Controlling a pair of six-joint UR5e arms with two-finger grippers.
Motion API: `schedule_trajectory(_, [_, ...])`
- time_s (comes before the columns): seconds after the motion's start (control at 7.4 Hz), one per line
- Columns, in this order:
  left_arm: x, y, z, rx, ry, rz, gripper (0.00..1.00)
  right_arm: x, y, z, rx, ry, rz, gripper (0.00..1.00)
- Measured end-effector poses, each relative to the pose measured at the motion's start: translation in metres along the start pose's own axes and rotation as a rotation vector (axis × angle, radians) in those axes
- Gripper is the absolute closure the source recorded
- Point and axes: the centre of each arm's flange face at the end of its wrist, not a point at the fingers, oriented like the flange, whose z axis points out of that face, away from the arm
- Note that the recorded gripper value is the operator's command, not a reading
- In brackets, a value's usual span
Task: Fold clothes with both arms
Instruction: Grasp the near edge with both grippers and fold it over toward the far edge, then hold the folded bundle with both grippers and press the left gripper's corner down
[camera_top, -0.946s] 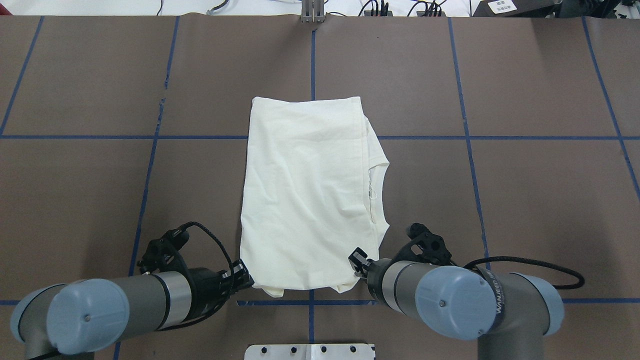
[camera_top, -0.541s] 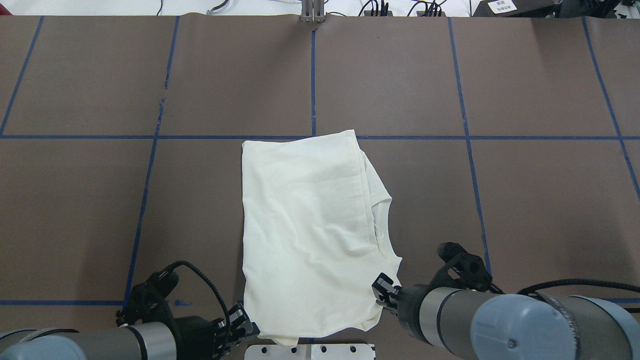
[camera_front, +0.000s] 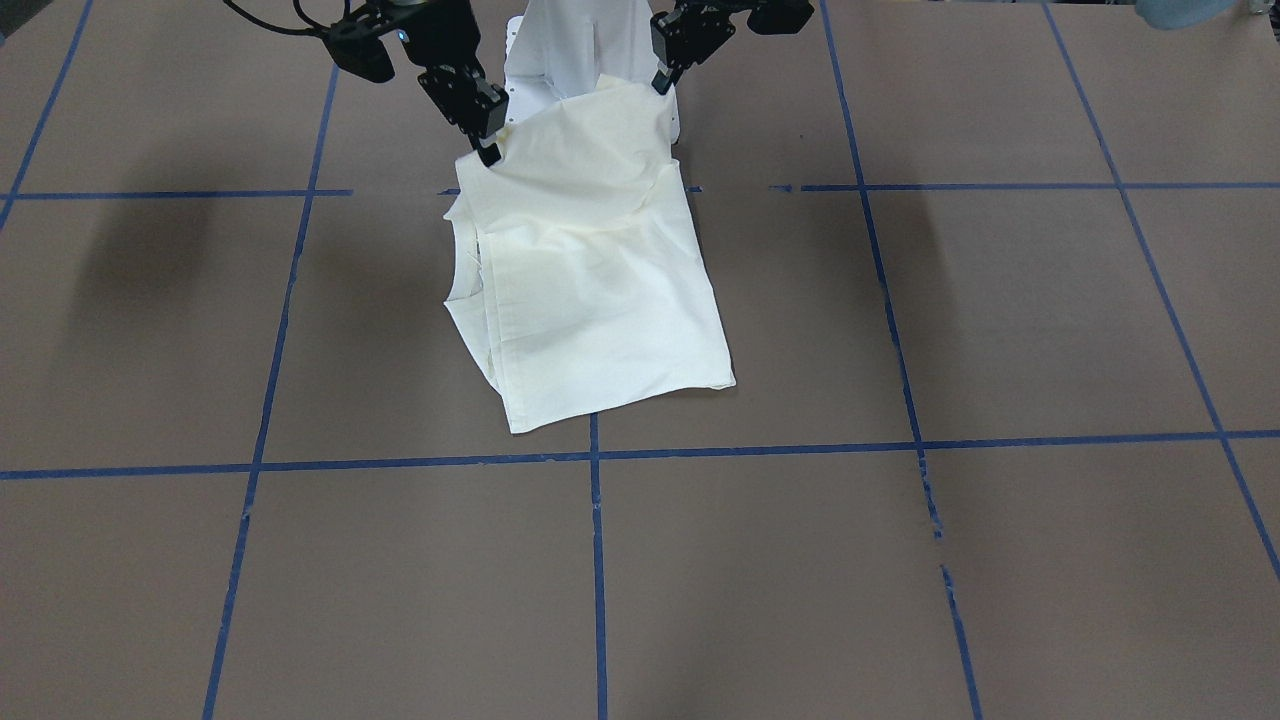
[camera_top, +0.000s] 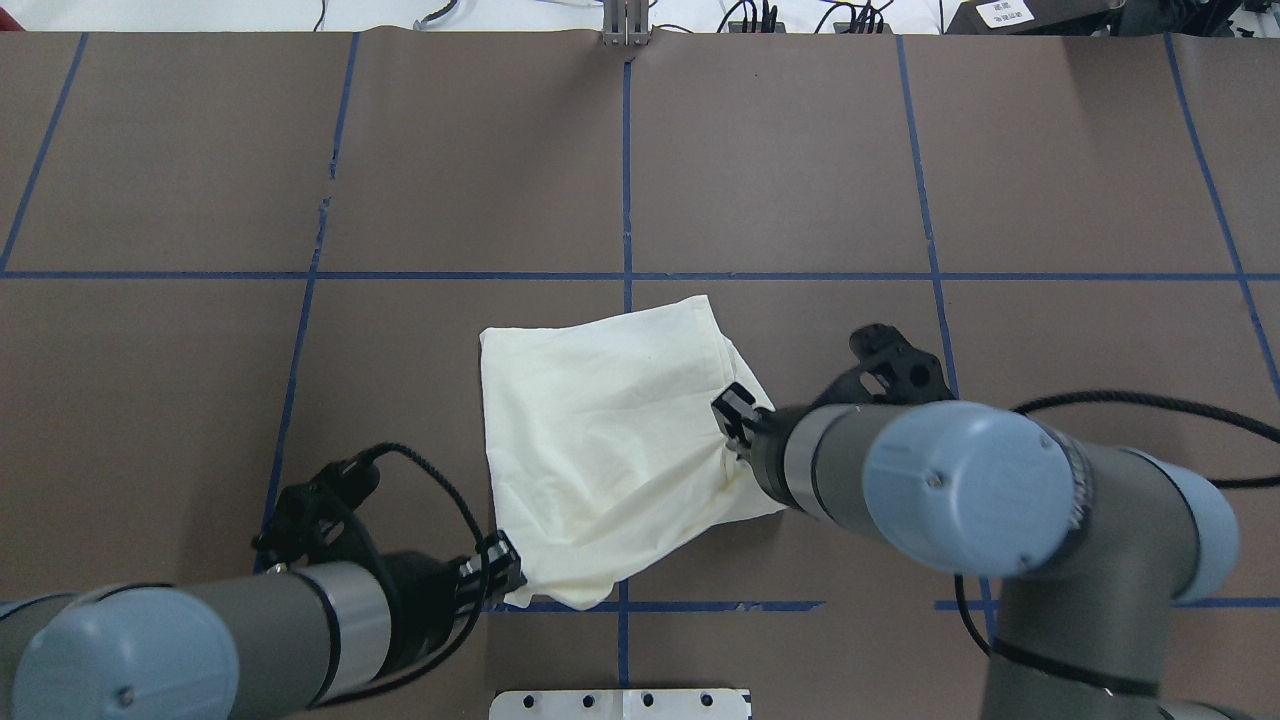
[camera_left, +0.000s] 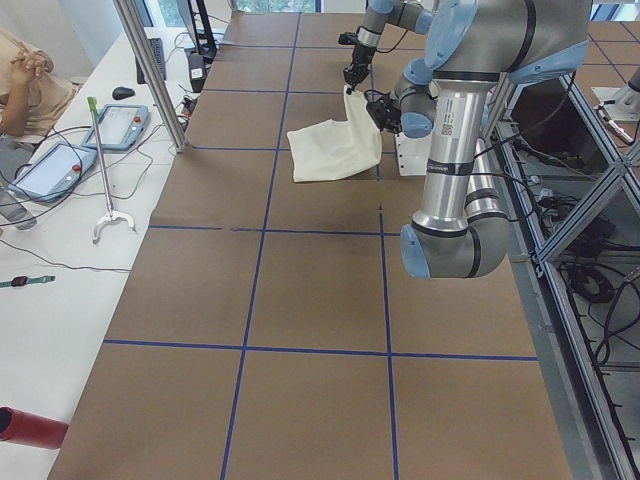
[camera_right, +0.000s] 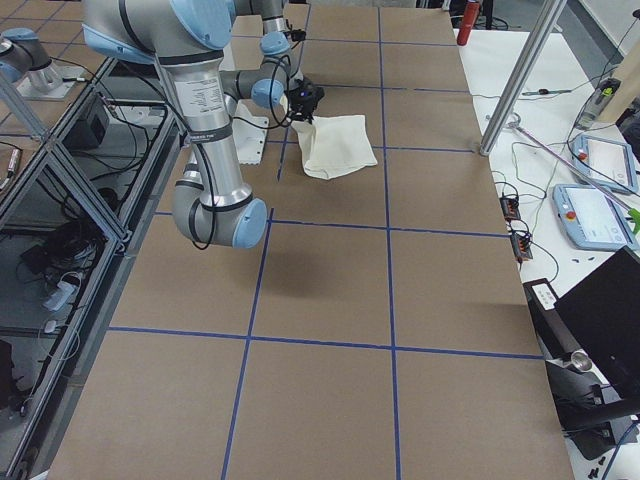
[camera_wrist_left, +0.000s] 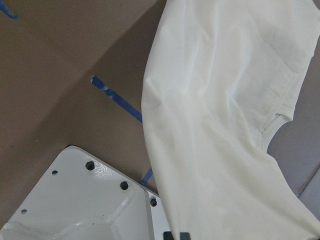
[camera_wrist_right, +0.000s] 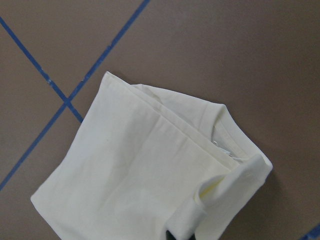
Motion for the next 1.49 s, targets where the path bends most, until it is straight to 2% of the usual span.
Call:
schedule_trajectory(0.14, [0.015, -0.033, 0.021, 0.068, -0.015, 0.048, 1.0, -0.024, -0.021, 0.023, 0.032, 0.008, -0.01, 1.0])
schedule_trajectory(0.41, [0.026, -0.111, 0.058, 0.198, -0.08, 0.154, 1.0, -0.045, -0.044, 0.077, 0.043, -0.012, -0.014, 1.0])
schedule_trajectory(0.54, [0.025, -0.143, 0.073, 0.239, -0.107, 0.19, 1.0, -0.06, -0.05, 0.101, 0.047, -0.02, -0.008, 1.0])
schedule_trajectory(0.81, [0.019, -0.175, 0.115, 0.263, -0.113, 0.216, 1.0, -0.101, -0.057, 0.148, 0.057, 0.007, 0.009, 1.0])
schedule_trajectory(1.08, [0.018, -0.186, 0.14, 0.271, -0.108, 0.219, 1.0, -0.11, -0.07, 0.18, 0.055, -0.005, 0.017, 1.0])
schedule_trajectory(1.22, [0.022, -0.195, 0.142, 0.28, -0.095, 0.215, 0.56, -0.111, -0.076, 0.186, 0.056, -0.015, 0.02, 1.0])
schedule_trajectory(1.35, [0.033, -0.212, 0.132, 0.28, -0.073, 0.22, 0.55, -0.112, -0.08, 0.189, 0.058, -0.018, 0.023, 1.0])
schedule_trajectory(1.49, [0.037, -0.226, 0.121, 0.242, -0.06, 0.253, 0.58, -0.112, -0.082, 0.19, 0.059, -0.019, 0.024, 1.0])
